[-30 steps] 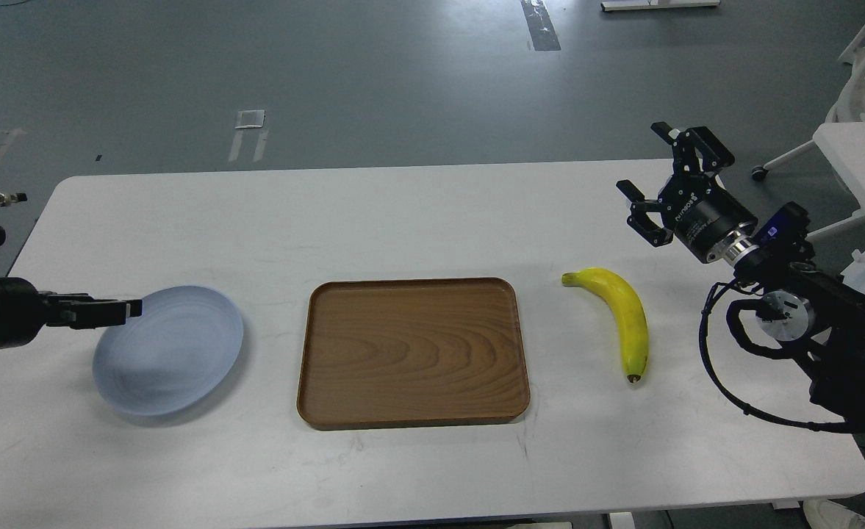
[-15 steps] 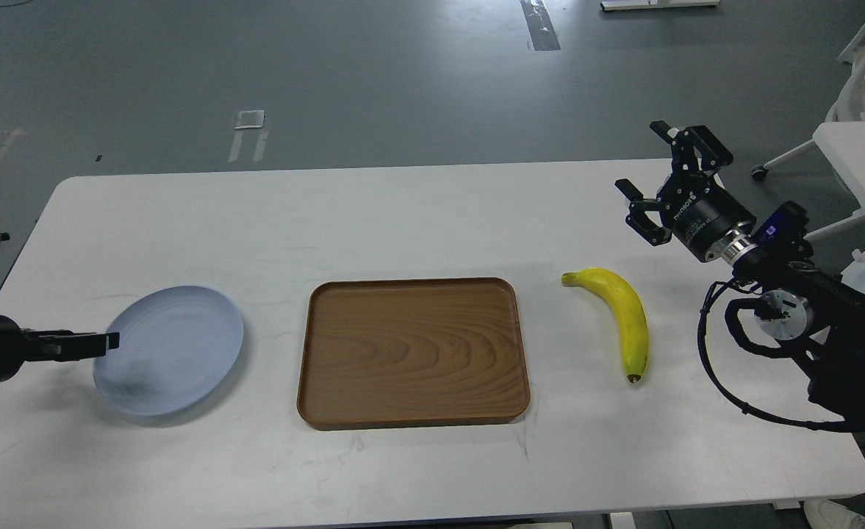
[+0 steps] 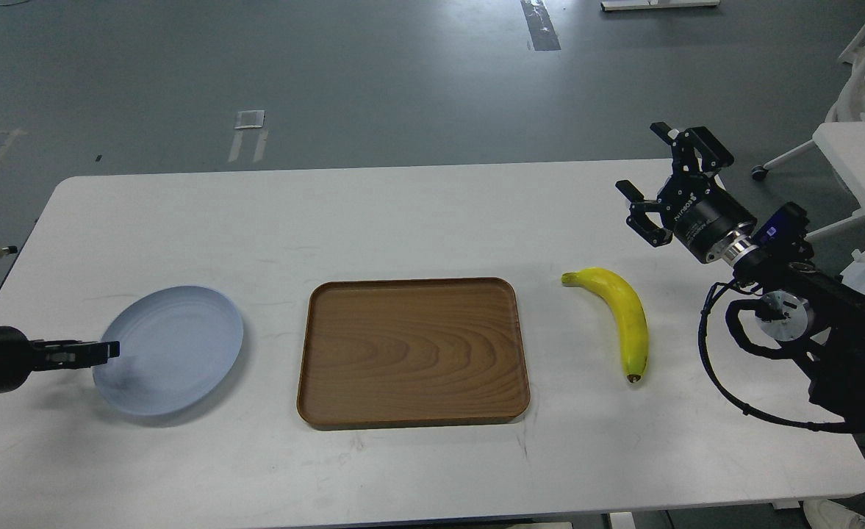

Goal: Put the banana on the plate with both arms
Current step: 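Grasp the rim of the light blue plate with the left gripper, then lift the plate with the left gripper and carry it over the tray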

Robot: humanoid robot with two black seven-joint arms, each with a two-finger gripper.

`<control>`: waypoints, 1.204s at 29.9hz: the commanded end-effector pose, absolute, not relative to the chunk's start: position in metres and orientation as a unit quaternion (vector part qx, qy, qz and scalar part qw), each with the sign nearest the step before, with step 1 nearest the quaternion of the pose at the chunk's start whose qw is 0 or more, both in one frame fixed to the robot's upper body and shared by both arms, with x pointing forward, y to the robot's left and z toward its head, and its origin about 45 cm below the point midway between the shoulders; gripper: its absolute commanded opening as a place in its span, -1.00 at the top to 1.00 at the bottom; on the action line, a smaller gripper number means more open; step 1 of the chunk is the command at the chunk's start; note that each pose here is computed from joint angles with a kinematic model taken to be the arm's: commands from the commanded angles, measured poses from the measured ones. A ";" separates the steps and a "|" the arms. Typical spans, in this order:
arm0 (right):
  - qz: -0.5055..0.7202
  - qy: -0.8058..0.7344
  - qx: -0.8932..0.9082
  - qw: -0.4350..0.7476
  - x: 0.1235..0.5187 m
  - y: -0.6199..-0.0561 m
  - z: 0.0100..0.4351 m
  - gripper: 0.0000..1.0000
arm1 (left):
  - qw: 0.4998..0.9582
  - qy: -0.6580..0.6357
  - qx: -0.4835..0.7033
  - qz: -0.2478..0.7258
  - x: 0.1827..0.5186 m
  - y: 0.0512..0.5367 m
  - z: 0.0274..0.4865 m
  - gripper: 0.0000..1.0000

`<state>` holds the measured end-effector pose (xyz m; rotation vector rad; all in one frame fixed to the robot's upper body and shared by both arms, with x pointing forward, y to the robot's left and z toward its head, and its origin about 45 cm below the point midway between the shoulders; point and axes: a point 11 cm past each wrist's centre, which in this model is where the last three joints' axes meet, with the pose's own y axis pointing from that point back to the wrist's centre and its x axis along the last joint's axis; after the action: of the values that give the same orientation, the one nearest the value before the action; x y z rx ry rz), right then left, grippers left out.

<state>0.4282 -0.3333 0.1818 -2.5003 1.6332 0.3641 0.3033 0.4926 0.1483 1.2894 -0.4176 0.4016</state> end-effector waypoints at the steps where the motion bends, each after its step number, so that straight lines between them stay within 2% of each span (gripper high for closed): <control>1: 0.121 0.541 -0.829 0.067 0.428 -0.333 0.182 -0.98 | 0.761 -0.191 0.593 0.184 0.303 0.492 0.148 0.90; 2: 0.120 0.542 -0.829 0.067 0.429 -0.333 0.182 -0.98 | 0.761 -0.191 0.593 0.184 0.303 0.492 0.148 1.00; 16: 0.120 0.542 -0.829 0.067 0.429 -0.333 0.183 -0.98 | 0.760 -0.203 0.585 0.195 0.313 0.490 0.158 1.00; 22: 0.119 0.542 -0.829 0.066 0.429 -0.334 0.184 -0.98 | 0.776 -0.220 0.539 0.240 0.348 0.473 0.199 1.00; 28: 0.118 0.542 -0.829 0.066 0.429 -0.334 0.183 -0.98 | 0.795 -0.298 0.482 0.218 0.394 0.414 0.270 1.00; 33: 0.119 0.541 -0.830 0.065 0.429 -0.333 0.182 -0.98 | 0.806 -0.351 0.440 0.180 0.402 0.361 0.296 1.00; 36: 0.119 0.542 -0.829 0.065 0.429 -0.333 0.182 -0.98 | 0.817 -0.375 0.414 0.145 0.410 0.305 0.294 1.00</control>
<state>0.4293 -0.3333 0.1829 -2.5032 1.6336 0.3581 0.4039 0.3529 0.2951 0.9359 -0.7568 0.3757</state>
